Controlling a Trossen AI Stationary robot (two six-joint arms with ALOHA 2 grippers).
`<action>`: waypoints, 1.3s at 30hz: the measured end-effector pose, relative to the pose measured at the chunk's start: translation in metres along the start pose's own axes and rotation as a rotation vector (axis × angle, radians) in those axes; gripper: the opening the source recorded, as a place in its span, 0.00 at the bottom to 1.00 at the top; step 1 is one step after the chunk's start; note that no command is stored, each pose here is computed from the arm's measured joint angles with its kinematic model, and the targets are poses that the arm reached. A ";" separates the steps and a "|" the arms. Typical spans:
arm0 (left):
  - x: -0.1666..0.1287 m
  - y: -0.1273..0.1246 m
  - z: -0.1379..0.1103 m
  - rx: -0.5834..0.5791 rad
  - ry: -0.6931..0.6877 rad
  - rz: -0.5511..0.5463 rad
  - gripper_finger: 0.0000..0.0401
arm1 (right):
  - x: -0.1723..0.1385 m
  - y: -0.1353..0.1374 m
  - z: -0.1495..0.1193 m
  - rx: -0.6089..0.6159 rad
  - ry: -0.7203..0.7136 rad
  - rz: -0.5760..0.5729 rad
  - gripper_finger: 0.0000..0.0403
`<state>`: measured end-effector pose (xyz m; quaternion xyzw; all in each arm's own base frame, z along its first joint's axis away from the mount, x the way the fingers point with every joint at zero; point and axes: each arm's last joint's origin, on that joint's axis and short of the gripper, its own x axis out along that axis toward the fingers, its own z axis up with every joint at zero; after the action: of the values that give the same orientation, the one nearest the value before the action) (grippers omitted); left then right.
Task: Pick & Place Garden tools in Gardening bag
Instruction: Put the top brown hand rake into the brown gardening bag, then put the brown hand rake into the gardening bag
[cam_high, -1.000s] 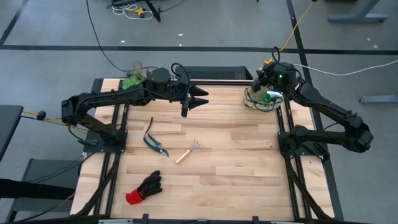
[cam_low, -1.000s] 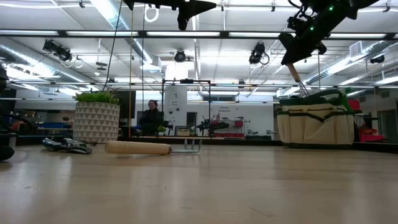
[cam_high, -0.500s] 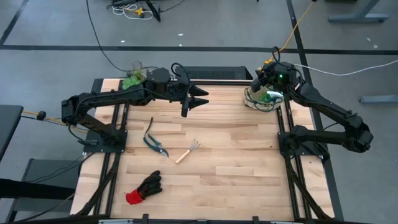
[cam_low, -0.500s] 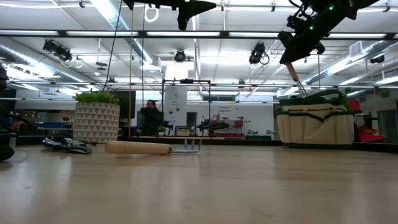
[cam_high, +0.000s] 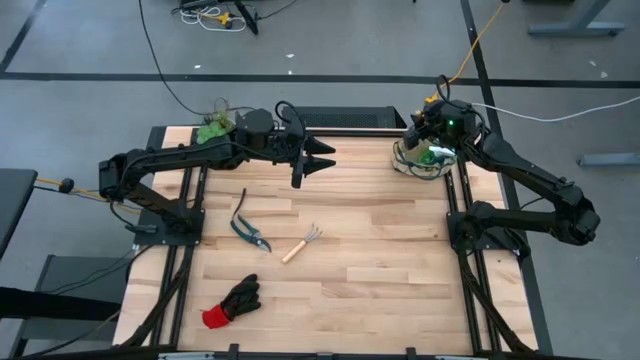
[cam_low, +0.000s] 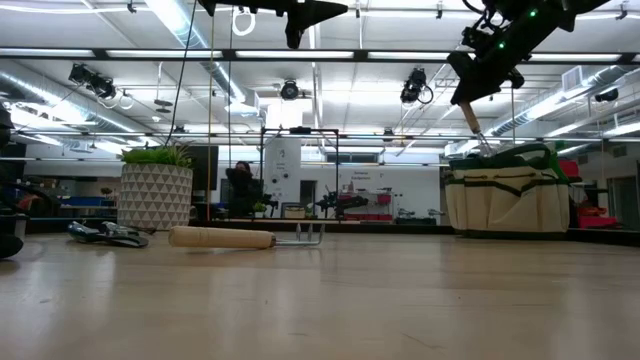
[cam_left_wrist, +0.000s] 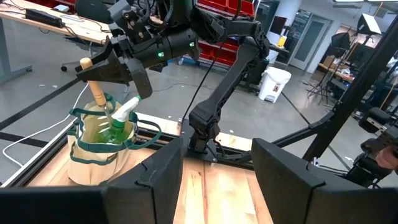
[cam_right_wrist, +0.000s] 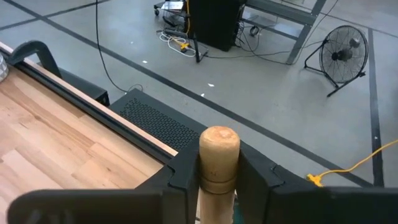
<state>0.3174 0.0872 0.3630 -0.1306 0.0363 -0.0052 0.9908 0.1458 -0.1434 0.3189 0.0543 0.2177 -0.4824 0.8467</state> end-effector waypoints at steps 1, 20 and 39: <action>0.000 0.000 0.000 0.000 0.000 0.000 0.49 | 0.000 0.000 0.000 0.010 0.000 0.000 0.23; 0.000 0.000 0.000 0.000 0.000 0.000 0.49 | 0.000 0.000 -0.003 0.023 0.029 0.001 0.33; 0.002 -0.006 -0.006 0.029 0.046 0.005 0.49 | -0.014 0.022 0.012 -0.003 -0.137 0.367 0.35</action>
<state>0.3187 0.0801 0.3586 -0.1161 0.0594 -0.0061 0.9914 0.1616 -0.1241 0.3333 0.0587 0.1468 -0.3223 0.9333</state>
